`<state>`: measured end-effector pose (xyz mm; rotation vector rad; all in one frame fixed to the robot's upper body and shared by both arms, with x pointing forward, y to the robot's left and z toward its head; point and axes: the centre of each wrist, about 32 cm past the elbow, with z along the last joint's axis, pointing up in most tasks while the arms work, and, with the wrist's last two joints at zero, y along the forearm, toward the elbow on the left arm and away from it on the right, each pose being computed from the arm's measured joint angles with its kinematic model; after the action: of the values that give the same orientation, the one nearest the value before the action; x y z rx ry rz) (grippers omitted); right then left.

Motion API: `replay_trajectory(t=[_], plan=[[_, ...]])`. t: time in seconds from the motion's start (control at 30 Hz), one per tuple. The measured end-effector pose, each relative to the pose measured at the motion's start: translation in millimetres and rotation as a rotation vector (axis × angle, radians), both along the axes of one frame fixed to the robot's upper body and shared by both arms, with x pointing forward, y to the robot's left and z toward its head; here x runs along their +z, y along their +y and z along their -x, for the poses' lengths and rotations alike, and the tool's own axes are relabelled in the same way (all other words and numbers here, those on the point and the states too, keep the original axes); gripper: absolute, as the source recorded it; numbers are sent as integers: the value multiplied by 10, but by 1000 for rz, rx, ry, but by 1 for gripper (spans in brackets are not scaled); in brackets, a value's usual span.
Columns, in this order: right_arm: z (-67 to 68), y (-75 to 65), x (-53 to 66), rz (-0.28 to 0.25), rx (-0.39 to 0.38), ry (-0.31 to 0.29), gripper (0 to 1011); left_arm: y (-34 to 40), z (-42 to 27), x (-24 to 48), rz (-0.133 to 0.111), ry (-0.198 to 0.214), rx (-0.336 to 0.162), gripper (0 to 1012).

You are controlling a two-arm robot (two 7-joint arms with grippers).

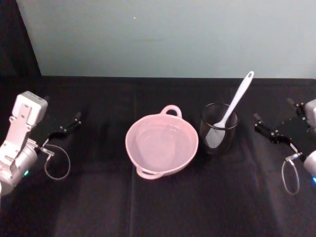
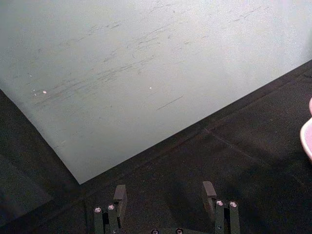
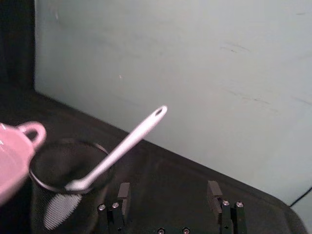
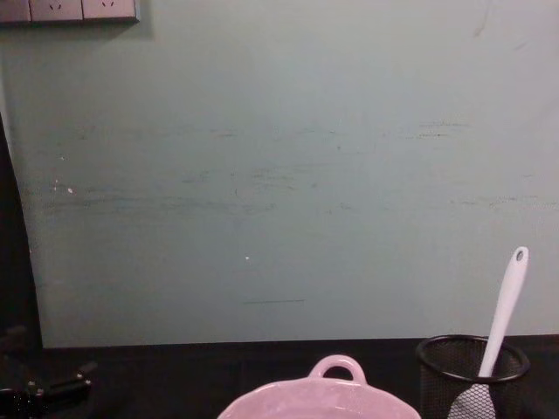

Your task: Use the one hand to pick up the spoon and stir the clear water in the bowl.

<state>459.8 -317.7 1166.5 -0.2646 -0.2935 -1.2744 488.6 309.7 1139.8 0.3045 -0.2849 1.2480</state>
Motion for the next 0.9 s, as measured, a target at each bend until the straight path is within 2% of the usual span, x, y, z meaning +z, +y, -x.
replay_trajectory(t=[0.13,0.17,0.27,0.3,0.4,0.43,0.5,0.53,0.6,0.63,0.67,0.77,0.9], plan=[[26,-37,107,-110,24,9,1003,0,0,0,0,0,0,1011],[20,-47,150,-153,29,22,1003,0,0,0,0,0,0,1012],[-5,-61,212,-221,34,50,1002,0,0,0,0,0,0,1011],[-38,-69,254,-272,44,74,1003,0,0,0,0,0,0,1011],[-92,-86,291,-345,59,115,1003,0,0,0,0,0,0,1011],[-136,-97,314,-396,75,146,1002,0,0,0,0,0,0,1011],[-188,-109,331,-444,88,172,1003,0,0,0,0,0,0,1011],[-238,-115,340,-488,101,200,1003,0,0,0,0,0,0,1011],[-310,-122,364,-537,115,228,1003,0,0,0,0,0,0,1011],[-310,-122,364,-537,115,228,1003,0,0,0,0,0,0,1011],[-360,-121,377,-570,123,246,1003,0,0,0,0,0,0,1011],[-455,-120,409,-621,139,269,1003,0,0,1,0,0,0,1011],[-561,-104,427,-672,152,294,1003,0,0,0,0,0,0,1011]])
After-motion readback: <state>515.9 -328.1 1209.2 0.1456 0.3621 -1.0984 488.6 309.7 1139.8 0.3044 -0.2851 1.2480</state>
